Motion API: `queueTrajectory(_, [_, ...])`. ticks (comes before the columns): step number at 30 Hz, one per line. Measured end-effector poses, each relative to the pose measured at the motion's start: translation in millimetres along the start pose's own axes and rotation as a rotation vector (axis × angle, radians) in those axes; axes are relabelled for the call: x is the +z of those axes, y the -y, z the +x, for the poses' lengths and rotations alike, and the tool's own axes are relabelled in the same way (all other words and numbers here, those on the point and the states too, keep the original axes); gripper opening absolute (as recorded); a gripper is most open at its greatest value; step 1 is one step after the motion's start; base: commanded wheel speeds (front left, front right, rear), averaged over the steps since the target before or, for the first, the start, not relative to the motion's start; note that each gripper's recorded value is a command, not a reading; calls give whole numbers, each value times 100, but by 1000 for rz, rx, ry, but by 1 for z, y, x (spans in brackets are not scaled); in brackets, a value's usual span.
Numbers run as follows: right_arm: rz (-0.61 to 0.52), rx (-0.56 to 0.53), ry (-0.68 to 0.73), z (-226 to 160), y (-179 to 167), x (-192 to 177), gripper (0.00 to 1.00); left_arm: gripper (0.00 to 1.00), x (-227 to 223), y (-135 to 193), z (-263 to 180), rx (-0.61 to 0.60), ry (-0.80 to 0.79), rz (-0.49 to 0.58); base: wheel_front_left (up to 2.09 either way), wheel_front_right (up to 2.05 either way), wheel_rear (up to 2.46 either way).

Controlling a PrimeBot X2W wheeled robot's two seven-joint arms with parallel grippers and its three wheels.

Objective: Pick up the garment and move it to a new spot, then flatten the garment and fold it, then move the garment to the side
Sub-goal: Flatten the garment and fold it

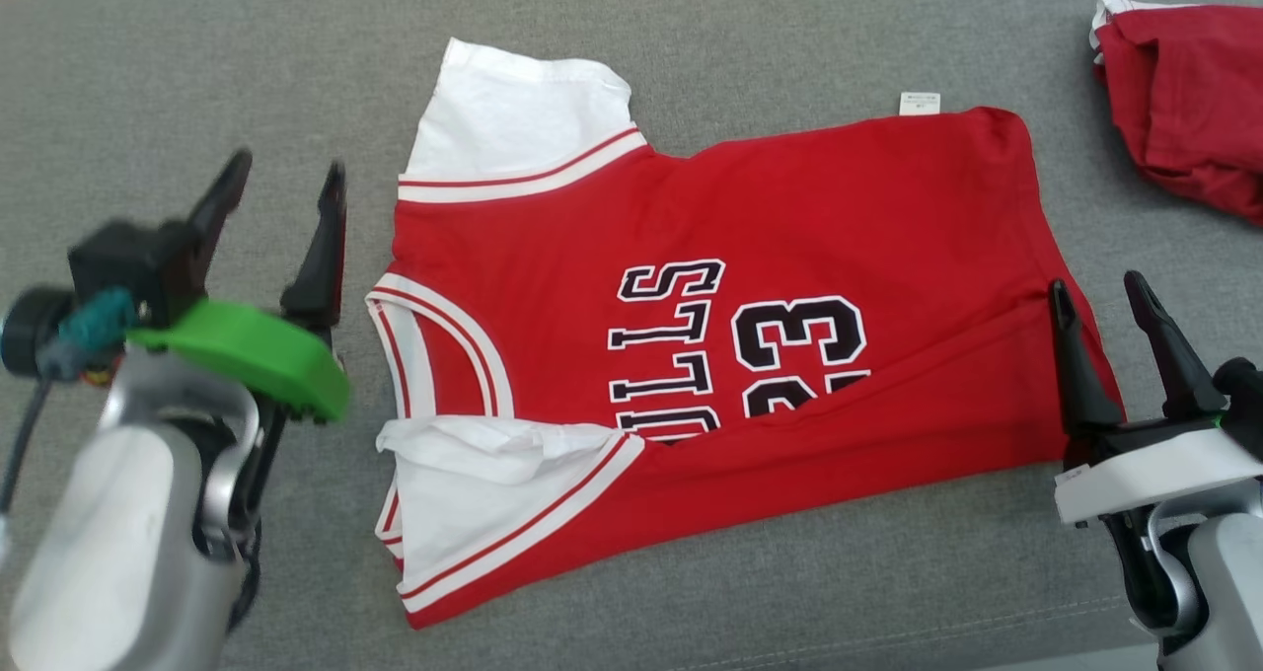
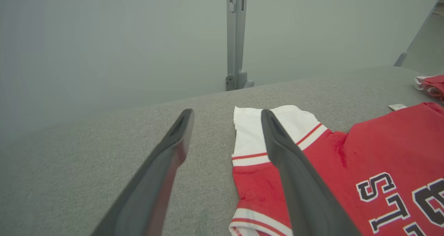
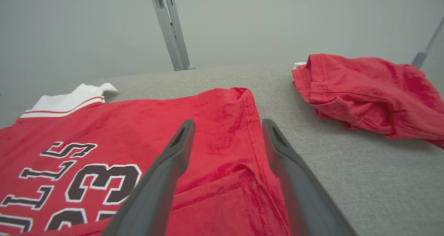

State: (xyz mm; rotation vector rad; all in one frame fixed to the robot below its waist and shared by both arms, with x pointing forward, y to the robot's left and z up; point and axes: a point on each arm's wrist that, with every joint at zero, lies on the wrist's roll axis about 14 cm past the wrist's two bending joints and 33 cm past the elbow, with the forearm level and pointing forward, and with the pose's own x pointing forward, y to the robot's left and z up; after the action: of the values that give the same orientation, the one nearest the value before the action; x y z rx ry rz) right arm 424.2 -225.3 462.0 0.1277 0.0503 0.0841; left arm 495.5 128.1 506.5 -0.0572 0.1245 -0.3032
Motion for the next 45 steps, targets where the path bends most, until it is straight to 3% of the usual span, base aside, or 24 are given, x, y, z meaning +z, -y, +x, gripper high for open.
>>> queueTrajectory(6, [-22,29,-7,21,-5,-6,100,100,16,-5,71,-94,-127,39,0,0,0])
queueTrajectory(11, [-13,31,-23,30,-7,-16,100,100,-1,0,107,-146,-310,59,0,0,0])
queueTrajectory(17, [-15,11,-53,38,0,-31,100,100,-32,-4,141,-163,-490,158,0,0,0])
queueTrajectory(22, [-15,-29,-69,34,11,-36,100,100,-75,7,150,-205,-626,174,0,0,0])
queueTrajectory(41, [-38,-85,-85,27,29,-38,100,98,-120,15,173,-252,-738,187,0,0,0])
queueTrajectory(42, [-41,-85,-83,27,30,-37,100,88,-121,17,173,-256,-742,196,0,0,0])
queueTrajectory(44, [-51,-69,-75,32,27,-33,100,0,-122,20,174,-265,-744,206,0,0,0])
queueTrajectory(45, [-59,-58,-68,35,26,-31,100,0,-123,22,174,-273,-751,202,0,0,0])
